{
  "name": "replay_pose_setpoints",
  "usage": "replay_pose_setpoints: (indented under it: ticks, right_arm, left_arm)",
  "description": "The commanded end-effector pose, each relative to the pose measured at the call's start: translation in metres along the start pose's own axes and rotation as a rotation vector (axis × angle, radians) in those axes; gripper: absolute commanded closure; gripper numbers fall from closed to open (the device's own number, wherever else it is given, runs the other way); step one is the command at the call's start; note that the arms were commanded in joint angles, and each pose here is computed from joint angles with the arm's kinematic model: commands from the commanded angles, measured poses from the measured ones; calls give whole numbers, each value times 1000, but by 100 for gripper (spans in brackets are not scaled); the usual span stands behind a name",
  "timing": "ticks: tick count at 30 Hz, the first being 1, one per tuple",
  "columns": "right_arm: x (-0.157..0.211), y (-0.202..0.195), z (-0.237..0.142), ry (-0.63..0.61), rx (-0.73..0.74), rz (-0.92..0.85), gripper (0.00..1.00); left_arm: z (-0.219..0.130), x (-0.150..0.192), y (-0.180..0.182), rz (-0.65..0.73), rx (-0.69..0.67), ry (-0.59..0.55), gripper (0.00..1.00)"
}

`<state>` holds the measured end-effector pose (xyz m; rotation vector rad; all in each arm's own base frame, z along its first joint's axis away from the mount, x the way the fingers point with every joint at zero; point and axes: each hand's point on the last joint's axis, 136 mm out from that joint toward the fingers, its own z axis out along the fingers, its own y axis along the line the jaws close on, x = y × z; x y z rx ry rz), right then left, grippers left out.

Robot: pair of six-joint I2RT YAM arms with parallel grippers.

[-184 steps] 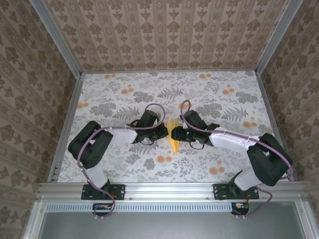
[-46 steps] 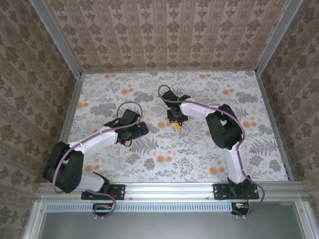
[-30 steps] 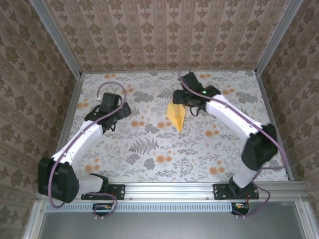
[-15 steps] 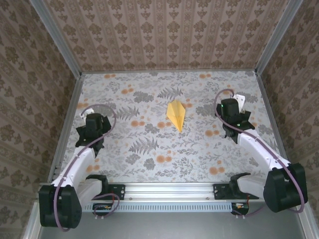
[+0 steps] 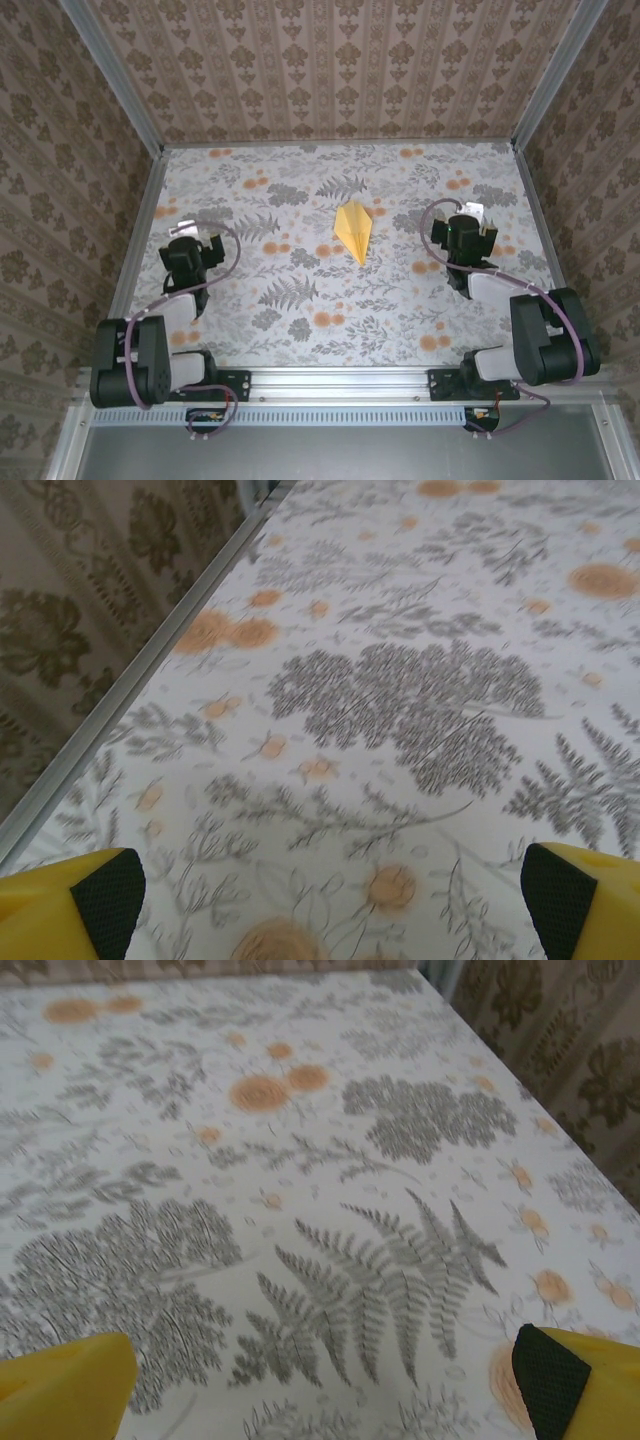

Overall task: Fold a paper plane with a square sheet of paper (pick it up from the middle)
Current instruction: Reset both arms

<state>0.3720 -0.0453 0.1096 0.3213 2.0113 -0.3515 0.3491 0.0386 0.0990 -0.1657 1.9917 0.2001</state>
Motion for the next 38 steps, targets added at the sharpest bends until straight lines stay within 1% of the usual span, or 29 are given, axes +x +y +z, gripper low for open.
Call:
replay_pose_setpoints:
  ticks: [1,2,4,10,13,14,15,18,38]
  right_arm:
    - [-24,16,1,-117,-120,9,0]
    - [-26,18,1,-128,-147,25,0]
    - [-15,22,7,-123,-180,35,0]
    - [-6,35,12,-126,-245,12,0]
    - [-1,40,13,-150,-271,-1,0]
    - [0,40,13,-142,-271,-3,0]
    - [0,40,13,-132,-272,-3,0]
    - [0,40,14,-136,-271,-3,0]
    - [0,40,13,-138,-273,-3,0]
  left_arm:
    - [2,-34,-21,11,146,-161,0]
    - [3,-34,-22,6,163,-166,0]
    - [11,-30,-25,6,184,-158,0]
    - [26,-23,-37,32,235,-133,0]
    - [33,-16,-50,91,259,-107,0]
    - [34,-18,-55,113,261,-112,0]
    - [35,-15,-59,134,264,-79,0]
    - [37,-16,-54,126,213,-78,0]
    - [38,-15,-54,123,214,-75,0]
